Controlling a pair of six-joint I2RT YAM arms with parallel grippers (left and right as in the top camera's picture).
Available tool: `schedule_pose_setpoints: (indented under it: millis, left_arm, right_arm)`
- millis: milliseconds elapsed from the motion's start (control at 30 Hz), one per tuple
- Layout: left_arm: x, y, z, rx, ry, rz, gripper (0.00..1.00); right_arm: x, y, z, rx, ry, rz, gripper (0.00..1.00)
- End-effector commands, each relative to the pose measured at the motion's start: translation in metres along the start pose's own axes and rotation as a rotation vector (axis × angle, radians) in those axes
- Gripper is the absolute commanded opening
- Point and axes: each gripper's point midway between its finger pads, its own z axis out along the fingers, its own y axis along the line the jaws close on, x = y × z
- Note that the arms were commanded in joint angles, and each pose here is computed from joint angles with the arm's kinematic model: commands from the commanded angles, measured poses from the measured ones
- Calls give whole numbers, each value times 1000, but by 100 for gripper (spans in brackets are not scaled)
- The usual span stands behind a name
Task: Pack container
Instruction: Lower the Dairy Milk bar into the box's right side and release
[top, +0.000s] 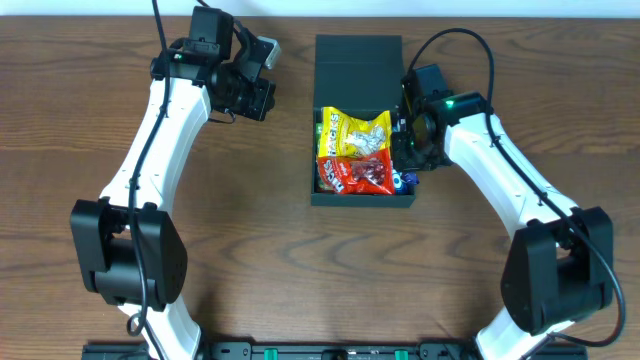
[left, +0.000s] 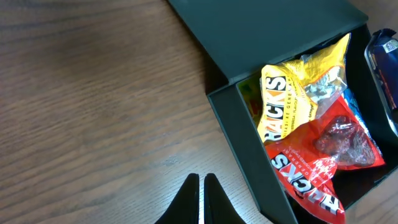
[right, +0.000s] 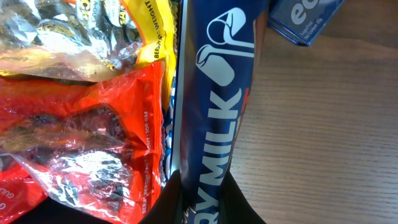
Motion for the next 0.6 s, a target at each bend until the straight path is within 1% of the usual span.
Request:
schedule_pose_setpoints:
  millis: [0,133,167,200,233,267,300,333,400,433,500,567]
  left_arm:
    - [-11,-3,-14,-8,-39,37,6]
    - [-12,-3,-14,-8,-39,37,6]
    - [-12,-3,-14,-8,-39,37,6]
    - [-12,-3,-14,-8,-39,37,6]
    - [-12,-3,-14,-8,-39,37,6]
    - [-12,-3,-14,-8,-39,37,6]
    - [-12,-3,-14,-8,-39,37,6]
    - [-12,-3,-14,-8,-39,37,6]
    - [-11,-3,-14,-8,-39,37,6]
    - [-11,-3,-14,-8,-39,37,6]
    - [-11,-3,-14,-8,-39,37,5]
    - [-11,-3,-14,-8,-39,37,6]
  right_arm:
    - [0,5,-2,-9,-8,10,2]
    - [-1,6,-2,-10,-11,34,2]
    - [-1,6,-2,-10,-11,34,12]
    - [-1,6,-2,-10,-11,34,31]
    - [-1,6,-2,-10,-11,34,54]
    - [-1,6,-2,-10,-11,34,67]
    - [-1,6,-2,-10,-11,34,78]
    - [-1,6,-2,-11,-13,35,80]
    - [-7,8,-9,-20,-35,54,74]
    - [-12,8,-16,-26,-59,63,73]
    - [-31,6,-39,-22,-141,71,74]
    - [-49,-6,-62,29,-233,112,74]
